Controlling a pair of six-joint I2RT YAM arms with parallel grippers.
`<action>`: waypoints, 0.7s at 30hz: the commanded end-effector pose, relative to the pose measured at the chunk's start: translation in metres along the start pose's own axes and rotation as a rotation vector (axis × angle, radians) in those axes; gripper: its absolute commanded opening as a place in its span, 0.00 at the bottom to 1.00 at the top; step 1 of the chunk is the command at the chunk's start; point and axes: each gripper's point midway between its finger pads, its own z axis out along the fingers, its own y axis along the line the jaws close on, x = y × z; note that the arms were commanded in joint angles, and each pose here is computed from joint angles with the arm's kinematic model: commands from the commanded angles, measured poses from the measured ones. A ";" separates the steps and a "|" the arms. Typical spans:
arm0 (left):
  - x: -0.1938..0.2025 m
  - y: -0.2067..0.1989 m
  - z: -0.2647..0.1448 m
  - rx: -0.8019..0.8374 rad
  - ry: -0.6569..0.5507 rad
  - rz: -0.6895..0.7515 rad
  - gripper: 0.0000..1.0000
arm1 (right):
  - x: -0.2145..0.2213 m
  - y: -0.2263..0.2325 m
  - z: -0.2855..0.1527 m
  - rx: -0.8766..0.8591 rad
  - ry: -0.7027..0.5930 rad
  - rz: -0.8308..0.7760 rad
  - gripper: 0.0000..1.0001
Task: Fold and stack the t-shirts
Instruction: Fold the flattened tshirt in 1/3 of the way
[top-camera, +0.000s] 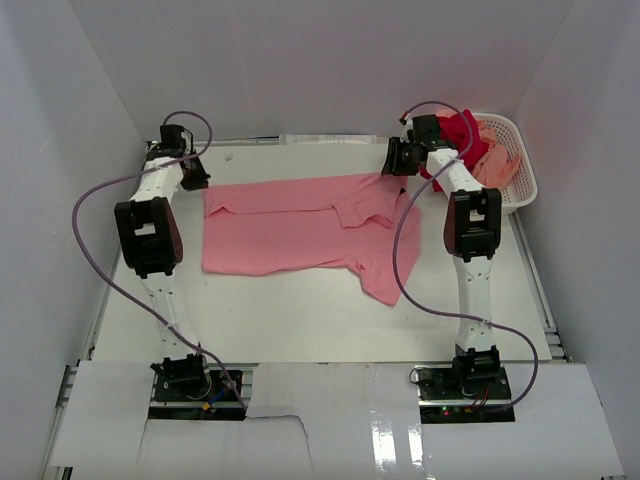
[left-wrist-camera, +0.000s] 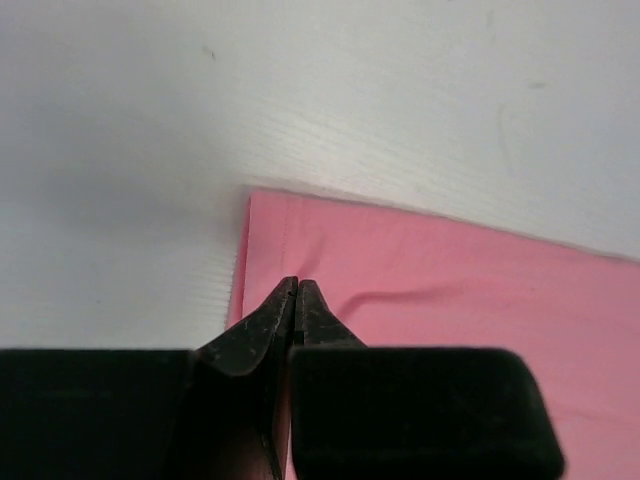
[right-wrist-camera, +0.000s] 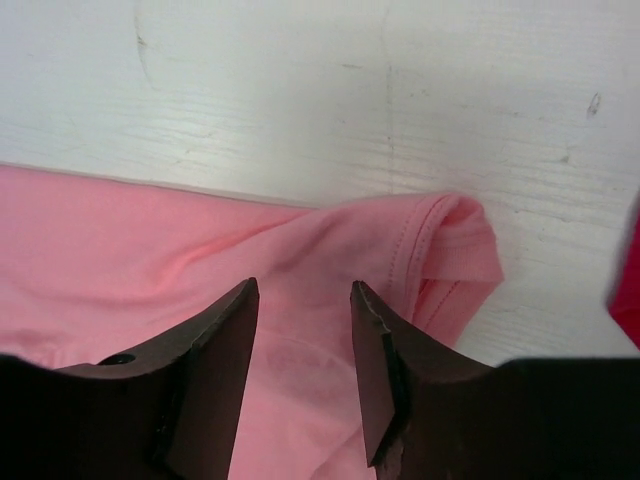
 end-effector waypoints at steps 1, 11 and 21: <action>-0.093 -0.031 -0.100 0.043 -0.291 0.048 0.15 | -0.082 0.027 -0.063 -0.034 -0.218 -0.051 0.50; -0.054 -0.007 -0.188 -0.008 -0.461 -0.014 0.30 | 0.012 0.088 -0.159 -0.046 -0.091 0.001 0.52; 0.064 0.011 -0.227 0.096 -0.434 -0.105 0.98 | 0.195 0.114 -0.248 -0.109 0.047 0.020 0.54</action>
